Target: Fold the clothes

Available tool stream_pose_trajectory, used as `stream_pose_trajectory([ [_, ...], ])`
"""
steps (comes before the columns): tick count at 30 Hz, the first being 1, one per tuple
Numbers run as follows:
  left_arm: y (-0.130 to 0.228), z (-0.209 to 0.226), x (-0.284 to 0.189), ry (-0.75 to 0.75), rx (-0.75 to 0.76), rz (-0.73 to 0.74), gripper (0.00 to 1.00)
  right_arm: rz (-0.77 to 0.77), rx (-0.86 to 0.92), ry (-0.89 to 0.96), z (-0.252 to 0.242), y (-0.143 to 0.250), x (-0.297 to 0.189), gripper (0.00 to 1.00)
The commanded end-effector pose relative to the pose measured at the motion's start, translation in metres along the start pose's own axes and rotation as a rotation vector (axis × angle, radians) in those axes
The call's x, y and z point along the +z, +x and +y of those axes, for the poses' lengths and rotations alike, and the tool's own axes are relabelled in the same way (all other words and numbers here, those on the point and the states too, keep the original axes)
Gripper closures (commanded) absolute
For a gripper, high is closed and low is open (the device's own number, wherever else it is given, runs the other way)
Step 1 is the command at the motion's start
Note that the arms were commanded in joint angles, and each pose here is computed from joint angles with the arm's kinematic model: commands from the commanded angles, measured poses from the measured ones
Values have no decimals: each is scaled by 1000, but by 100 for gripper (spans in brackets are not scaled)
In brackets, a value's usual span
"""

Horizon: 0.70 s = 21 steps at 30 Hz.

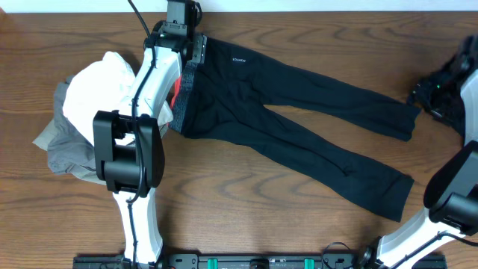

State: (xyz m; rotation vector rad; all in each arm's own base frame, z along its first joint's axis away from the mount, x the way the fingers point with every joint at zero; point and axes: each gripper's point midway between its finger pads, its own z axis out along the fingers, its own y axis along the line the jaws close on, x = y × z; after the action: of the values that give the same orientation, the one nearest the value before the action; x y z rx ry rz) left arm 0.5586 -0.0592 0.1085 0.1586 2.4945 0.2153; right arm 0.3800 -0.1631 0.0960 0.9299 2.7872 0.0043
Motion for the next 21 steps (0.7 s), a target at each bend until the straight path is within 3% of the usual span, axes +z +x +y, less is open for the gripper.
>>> stream_pose_trajectory([
  [1,-15,4,-48,26,-47,-32,22,28,56,-8,-13,13,15,33],
  [3,-4,-4,-71,100,-41,17,22,70,66,-39,-12,29,31,33],
  [6,19,-9,-97,157,-73,111,12,116,71,-33,-15,48,45,31],
  [10,63,-19,-119,228,-101,298,13,157,103,-103,-4,58,48,28],
  [16,126,-33,-121,282,-96,535,14,249,130,-88,-10,80,44,27],
  [21,151,-35,-115,277,-87,602,15,364,132,-74,-22,105,35,29],
])
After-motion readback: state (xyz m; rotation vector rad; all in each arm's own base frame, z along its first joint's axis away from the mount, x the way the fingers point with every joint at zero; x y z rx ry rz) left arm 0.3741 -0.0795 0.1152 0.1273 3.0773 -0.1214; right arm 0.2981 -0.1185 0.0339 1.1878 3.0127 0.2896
